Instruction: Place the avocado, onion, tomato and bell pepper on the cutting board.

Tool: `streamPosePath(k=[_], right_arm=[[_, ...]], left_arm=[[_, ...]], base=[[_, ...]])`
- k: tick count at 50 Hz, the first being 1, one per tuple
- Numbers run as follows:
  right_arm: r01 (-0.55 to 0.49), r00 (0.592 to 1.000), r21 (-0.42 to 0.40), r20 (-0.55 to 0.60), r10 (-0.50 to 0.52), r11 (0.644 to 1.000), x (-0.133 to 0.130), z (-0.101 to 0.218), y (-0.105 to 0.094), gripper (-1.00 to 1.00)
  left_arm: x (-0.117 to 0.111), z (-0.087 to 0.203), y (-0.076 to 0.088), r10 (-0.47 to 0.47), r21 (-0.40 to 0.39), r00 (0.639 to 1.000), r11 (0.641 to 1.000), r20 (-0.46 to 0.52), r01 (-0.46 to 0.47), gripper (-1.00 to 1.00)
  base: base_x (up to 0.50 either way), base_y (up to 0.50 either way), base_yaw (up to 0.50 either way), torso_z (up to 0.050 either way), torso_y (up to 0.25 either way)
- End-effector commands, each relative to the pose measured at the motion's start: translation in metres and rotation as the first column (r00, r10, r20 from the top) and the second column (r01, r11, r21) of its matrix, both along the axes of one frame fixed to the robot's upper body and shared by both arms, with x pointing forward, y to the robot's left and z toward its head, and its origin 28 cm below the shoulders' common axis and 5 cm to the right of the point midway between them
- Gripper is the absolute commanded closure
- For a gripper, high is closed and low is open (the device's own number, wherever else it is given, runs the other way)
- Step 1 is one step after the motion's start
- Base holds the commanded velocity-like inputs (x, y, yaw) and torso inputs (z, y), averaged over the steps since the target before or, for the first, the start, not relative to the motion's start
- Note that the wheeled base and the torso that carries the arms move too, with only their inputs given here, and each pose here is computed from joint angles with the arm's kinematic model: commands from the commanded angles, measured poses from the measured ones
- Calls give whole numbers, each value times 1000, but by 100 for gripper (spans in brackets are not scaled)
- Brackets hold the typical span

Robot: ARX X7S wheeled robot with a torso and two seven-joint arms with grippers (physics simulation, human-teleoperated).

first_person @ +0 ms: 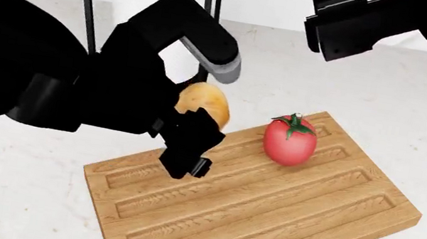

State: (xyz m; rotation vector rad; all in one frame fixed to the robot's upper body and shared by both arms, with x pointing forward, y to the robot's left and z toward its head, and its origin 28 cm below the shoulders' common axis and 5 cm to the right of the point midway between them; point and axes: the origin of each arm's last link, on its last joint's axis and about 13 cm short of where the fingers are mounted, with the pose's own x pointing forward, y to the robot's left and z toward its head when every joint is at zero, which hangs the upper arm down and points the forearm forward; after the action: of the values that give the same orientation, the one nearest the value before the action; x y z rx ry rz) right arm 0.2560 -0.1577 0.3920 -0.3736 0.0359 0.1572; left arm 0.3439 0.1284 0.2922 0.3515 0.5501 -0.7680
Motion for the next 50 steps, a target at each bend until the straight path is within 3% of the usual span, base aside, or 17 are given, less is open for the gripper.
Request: streamPosePath(k=[1, 10, 34, 35, 50], right_arm=[[4, 1000, 5, -8, -4, 1000, 0, -4, -1, -100], [3, 1000, 9, -18, -3, 1000, 3, -9, -3, -100], [6, 1000, 10, -20, -6, 1000, 1, -13, -5, -100], [7, 1000, 10, -19, -7, 1000, 1, -12, -5, -100], [5, 1000, 2, -11, -5, 1000, -2, -9, -4, -100]], left_arm=[[8, -12, -6, 9, 22, 1000, 1000, -11, -9, 100], [18, -21, -11, 14, 29, 1000, 999, -5, -14, 100], [15, -26, -22, -11, 18, 1000, 1000, -4, 11, 100], [13, -23, -22, -13, 16, 1000, 1000, -1, 13, -100], [-5, -2, -14, -42, 11, 998, 999, 39, 41, -100]], base=[[0, 0, 0, 0, 0], [0, 0, 0, 0, 0], [0, 0, 0, 0, 0], [0, 0, 0, 0, 0], [0, 0, 0, 0, 0]])
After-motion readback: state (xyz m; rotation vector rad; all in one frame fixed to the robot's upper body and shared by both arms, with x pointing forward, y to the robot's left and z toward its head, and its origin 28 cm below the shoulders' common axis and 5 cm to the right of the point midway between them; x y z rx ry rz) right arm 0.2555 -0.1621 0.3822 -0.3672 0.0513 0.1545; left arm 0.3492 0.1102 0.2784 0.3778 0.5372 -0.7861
